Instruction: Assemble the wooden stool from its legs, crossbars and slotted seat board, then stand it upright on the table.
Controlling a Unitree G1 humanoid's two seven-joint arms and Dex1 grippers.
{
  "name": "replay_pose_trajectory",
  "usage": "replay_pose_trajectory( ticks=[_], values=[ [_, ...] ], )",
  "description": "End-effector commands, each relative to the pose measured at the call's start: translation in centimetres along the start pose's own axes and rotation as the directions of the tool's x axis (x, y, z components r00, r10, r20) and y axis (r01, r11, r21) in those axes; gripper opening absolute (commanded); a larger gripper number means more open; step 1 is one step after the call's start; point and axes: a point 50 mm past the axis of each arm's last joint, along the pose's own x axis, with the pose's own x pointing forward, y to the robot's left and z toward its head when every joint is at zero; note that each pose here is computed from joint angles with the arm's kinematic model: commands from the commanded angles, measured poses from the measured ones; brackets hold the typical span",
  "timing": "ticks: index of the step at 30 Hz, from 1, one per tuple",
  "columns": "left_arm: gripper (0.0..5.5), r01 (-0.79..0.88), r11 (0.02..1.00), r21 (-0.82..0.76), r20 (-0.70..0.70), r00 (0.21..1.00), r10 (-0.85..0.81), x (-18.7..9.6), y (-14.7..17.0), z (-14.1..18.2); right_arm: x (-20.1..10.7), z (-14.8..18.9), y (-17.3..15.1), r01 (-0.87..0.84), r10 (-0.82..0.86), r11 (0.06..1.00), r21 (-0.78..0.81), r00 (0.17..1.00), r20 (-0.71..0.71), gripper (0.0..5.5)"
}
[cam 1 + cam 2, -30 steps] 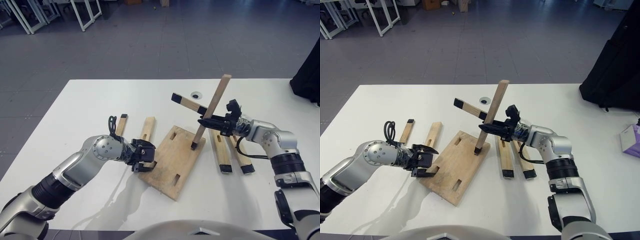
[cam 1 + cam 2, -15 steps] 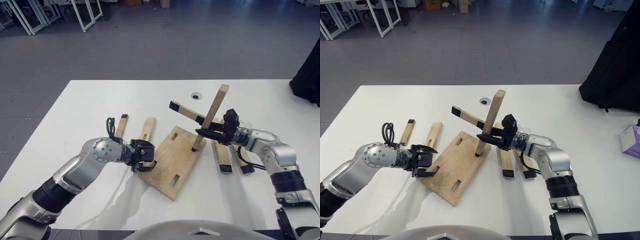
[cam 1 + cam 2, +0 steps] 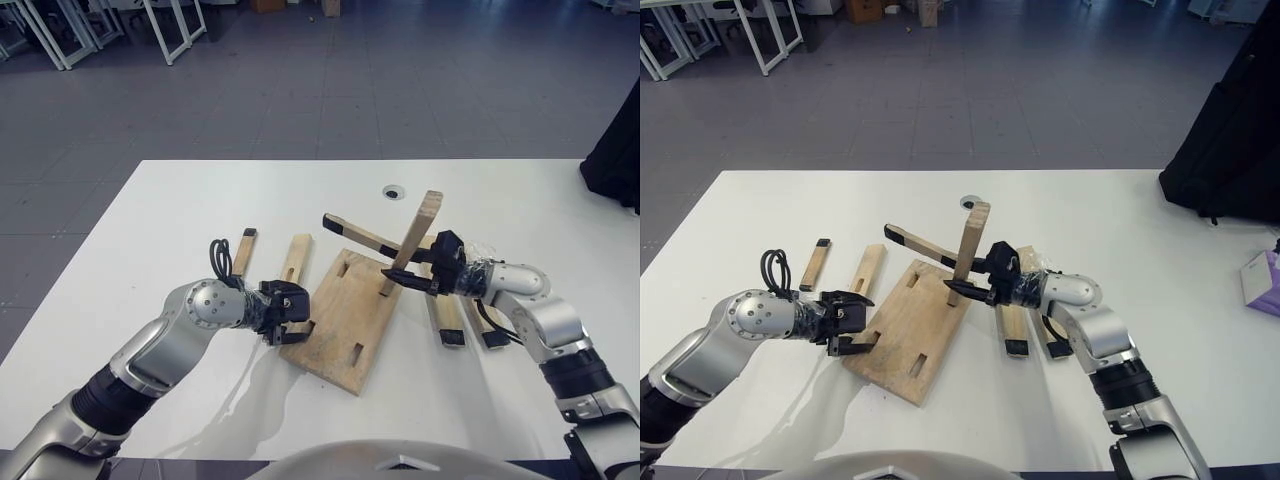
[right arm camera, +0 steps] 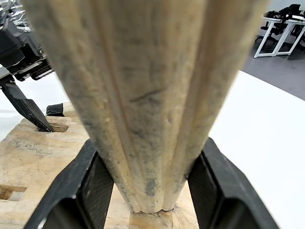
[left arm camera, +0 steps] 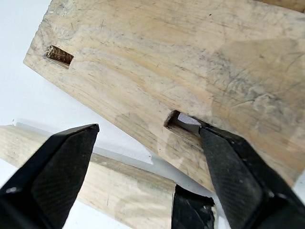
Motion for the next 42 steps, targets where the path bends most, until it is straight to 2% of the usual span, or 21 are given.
replay_pose_trajectory(
  ticks=[1, 4, 10, 15, 21, 26, 27, 31, 33, 35, 37, 39, 41, 42],
  values=[
    [3.90, 0.083, 0.993, -0.078, -0.002, 0.997, -0.083, 2.1, -2.4, -0.8, -4.1, -11.4, 0.1, 0.247, -0.050, 0.897, 0.366, 0.880, -0.472, 2.02],
    [3.90, 0.079, 0.994, -0.081, 0.004, 0.997, -0.079, 2.2, -2.3, -0.7, -3.5, -9.7, -0.9, 0.217, -0.079, 0.929, 0.301, 0.908, -0.411, 2.02],
    [3.90, 0.062, 0.994, -0.093, 0.006, 0.998, -0.062, 2.4, -2.1, -0.6, -1.2, -5.3, 0.1, 0.073, -0.036, 0.991, 0.109, 0.951, -0.309, 2.02],
    [3.90, 0.052, 0.994, -0.100, 0.006, 0.999, -0.052, 2.5, -2.1, -0.5, -1.3, -3.1, -1.3, 0.135, -0.115, 0.989, 0.062, 0.959, -0.259, 2.02],
    [3.90, 0.036, 0.992, -0.120, 0.004, 0.999, -0.035, 2.7, -2.2, -0.5, -1.9, -1.9, -2.1, 0.161, -0.139, 0.985, 0.067, 0.957, -0.254, 3.37],
    [3.90, 0.023, 0.990, -0.141, -0.008, 1.000, -0.024, 2.6, -2.5, -0.8, -4.3, 1.6, -2.7, 0.158, -0.156, 0.987, -0.012, 0.954, -0.256, 4.37],
    [3.90, 0.016, 0.988, -0.151, -0.010, 1.000, -0.018, 2.6, -2.6, -0.8, -5.1, 2.4, -3.0, 0.171, -0.182, 0.983, -0.066, 0.944, -0.276, 4.54],
    [3.90, -0.004, 0.983, -0.185, -0.016, 1.000, 0.001, 2.6, -3.1, -0.9, -7.2, 6.3, -4.0, 0.238, -0.320, 0.931, -0.277, 0.897, -0.304, 4.54],
    [3.90, -0.013, 0.981, -0.193, -0.017, 1.000, 0.010, 2.7, -3.1, -0.9, -8.0, 8.6, -4.7, 0.306, -0.407, 0.886, -0.348, 0.873, -0.270, 4.54],
    [3.90, -0.017, 0.981, -0.194, -0.018, 1.000, 0.014, 2.7, -3.0, -0.9, -8.2, 11.5, -5.8, 0.468, -0.543, 0.802, -0.371, 0.830, -0.129, 4.21],
    [3.90, -0.018, 0.981, -0.192, -0.019, 1.000, 0.014, 2.7, -2.9, -0.9, -7.9, 14.4, -6.8, 0.652, -0.665, 0.689, -0.317, 0.742, 0.079, 3.86],
    [3.90, -0.016, 0.982, -0.190, -0.021, 1.000, 0.013, 2.8, -2.9, -0.9, -7.7, 17.2, -7.1, 0.779, -0.734, 0.596, -0.196, 0.627, 0.261, 3.54],
    [3.90, -0.015, 0.982, -0.190, -0.021, 1.000, 0.011, 2.8, -3.0, -0.8, -7.2, 20.0, -6.9, 0.822, -0.761, 0.568, 0.039, 0.506, 0.407, 3.51],
    [3.90, -0.015, 0.981, -0.191, -0.021, 1.000, 0.011, 2.8, -3.0, -0.8, -6.9, 20.9, -6.8, 0.801, -0.762, 0.581, 0.141, 0.474, 0.441, 3.51]
  ],
)
